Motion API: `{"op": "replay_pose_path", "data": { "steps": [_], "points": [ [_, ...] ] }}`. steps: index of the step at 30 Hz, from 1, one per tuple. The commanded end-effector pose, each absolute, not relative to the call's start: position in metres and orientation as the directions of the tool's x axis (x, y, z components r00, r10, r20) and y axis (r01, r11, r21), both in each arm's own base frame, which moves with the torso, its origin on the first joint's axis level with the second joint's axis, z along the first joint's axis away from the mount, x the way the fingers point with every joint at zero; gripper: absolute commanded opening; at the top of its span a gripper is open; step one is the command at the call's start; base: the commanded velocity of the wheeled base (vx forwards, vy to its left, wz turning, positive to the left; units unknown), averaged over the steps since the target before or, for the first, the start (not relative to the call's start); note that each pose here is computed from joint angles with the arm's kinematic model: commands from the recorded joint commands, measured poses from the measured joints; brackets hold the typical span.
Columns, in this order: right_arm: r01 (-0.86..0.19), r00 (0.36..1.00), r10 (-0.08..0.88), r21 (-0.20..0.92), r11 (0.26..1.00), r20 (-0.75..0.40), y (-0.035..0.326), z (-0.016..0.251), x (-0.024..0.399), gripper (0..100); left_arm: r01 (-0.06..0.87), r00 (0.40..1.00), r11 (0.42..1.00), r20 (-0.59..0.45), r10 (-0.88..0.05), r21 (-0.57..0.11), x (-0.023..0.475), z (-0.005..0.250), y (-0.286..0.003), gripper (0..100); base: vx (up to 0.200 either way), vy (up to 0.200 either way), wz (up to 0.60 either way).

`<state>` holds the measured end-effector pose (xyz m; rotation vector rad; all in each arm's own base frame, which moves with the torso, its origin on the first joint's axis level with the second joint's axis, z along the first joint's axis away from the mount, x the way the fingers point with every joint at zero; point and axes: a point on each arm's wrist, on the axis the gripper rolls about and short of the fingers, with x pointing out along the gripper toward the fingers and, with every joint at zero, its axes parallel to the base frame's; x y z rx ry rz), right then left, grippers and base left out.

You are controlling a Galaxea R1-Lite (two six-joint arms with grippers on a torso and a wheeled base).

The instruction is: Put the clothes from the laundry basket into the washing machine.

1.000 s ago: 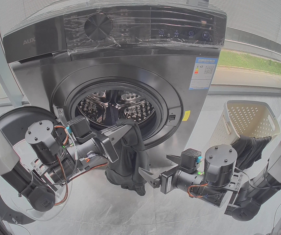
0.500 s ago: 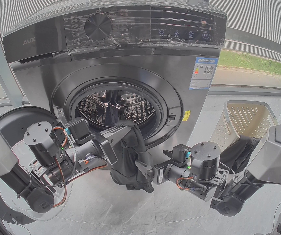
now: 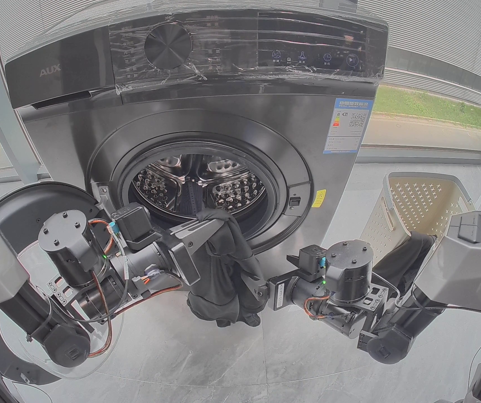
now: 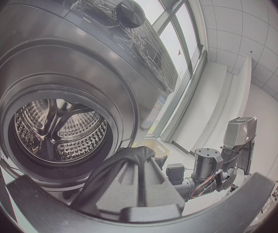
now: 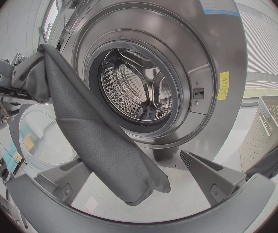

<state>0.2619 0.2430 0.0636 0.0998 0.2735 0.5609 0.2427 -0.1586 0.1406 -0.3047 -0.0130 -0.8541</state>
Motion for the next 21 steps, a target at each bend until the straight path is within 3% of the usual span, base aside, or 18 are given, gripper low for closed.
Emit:
{"op": "replay_pose_path", "data": {
  "steps": [1,16,17,21],
  "points": [
    [-0.518,0.808,0.544,0.169,0.839,-0.225,0.249,0.060,0.264,100,0.744,0.659,0.616,0.134,-0.740,-0.259,0.240,0.142,-0.157,0,0.000,0.000,0.00],
    [-0.575,0.786,0.601,0.185,0.797,-0.146,0.269,0.066,0.260,100,0.743,0.659,0.617,0.122,-0.742,-0.260,0.237,0.139,-0.156,0,0.000,0.000,0.00],
    [-0.575,0.786,0.601,0.185,0.797,-0.146,0.269,0.066,0.260,0,0.743,0.659,0.617,0.122,-0.742,-0.260,0.237,0.139,-0.156,0,0.000,0.000,0.00],
    [-0.576,0.786,0.602,0.186,0.796,-0.140,0.268,0.068,0.259,0,0.745,0.655,0.614,0.115,-0.746,-0.261,0.236,0.138,-0.157,0,0.000,0.000,0.00]
  ]
}}
